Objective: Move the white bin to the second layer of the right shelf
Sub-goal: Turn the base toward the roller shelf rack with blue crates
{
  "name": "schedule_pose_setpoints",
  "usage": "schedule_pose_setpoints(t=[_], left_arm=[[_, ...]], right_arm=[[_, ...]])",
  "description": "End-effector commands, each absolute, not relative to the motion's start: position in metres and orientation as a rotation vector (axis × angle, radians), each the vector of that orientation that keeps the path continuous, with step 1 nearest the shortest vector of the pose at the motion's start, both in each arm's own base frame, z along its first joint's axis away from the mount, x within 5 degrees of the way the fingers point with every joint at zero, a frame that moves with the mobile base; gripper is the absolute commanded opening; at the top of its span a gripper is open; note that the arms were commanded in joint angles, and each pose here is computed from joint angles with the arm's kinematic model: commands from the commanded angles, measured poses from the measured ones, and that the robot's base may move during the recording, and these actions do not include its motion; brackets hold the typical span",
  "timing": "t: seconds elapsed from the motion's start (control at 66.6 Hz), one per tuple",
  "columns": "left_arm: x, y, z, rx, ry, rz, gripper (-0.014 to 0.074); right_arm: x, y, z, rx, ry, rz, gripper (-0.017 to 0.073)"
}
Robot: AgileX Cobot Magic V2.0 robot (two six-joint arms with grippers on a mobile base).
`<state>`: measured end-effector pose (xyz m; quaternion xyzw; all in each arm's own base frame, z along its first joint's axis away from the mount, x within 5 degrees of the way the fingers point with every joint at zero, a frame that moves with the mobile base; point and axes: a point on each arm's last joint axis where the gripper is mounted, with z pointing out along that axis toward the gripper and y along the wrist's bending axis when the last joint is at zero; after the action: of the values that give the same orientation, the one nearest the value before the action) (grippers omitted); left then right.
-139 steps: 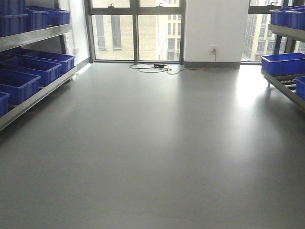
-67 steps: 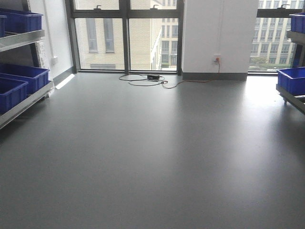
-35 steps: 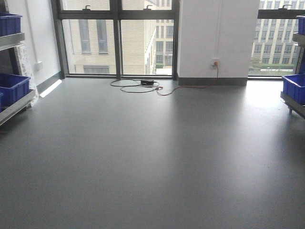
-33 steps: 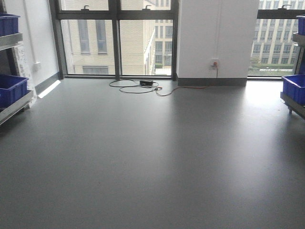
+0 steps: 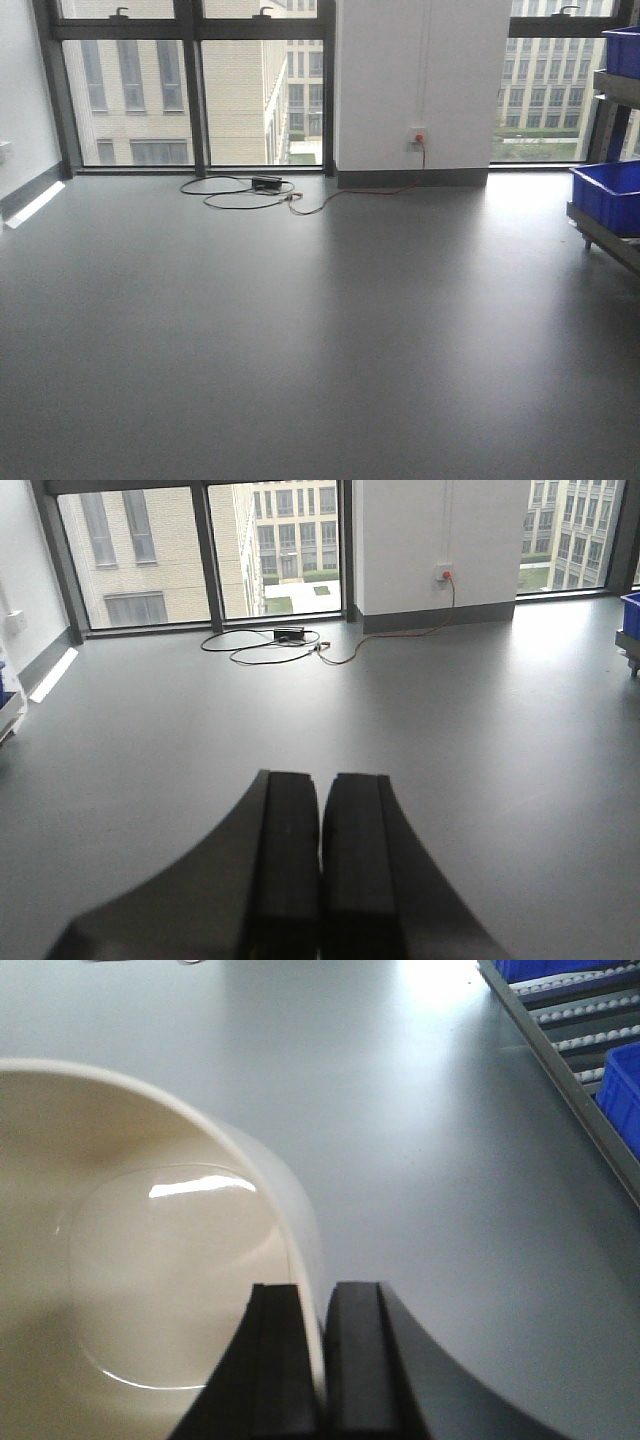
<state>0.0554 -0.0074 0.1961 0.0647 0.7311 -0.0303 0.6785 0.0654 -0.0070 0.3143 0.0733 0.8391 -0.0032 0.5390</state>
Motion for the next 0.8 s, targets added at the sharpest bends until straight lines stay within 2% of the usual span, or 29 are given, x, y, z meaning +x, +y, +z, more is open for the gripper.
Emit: schedule_pose_setpoints(t=[0.0, 0.781], left_arm=[[0.0561, -0.0078, 0.1923, 0.139, 1.578, -0.078, 0.0085], [0.0561, -0.0078, 0.1923, 0.139, 1.578, -0.078, 0.0085]], right_arm=[[0.0674, -0.0072, 0.3322, 0.169, 1.873, -0.004, 0.0049], [0.0674, -0.0072, 0.3321, 0.169, 1.874, -0.004, 0.0049]])
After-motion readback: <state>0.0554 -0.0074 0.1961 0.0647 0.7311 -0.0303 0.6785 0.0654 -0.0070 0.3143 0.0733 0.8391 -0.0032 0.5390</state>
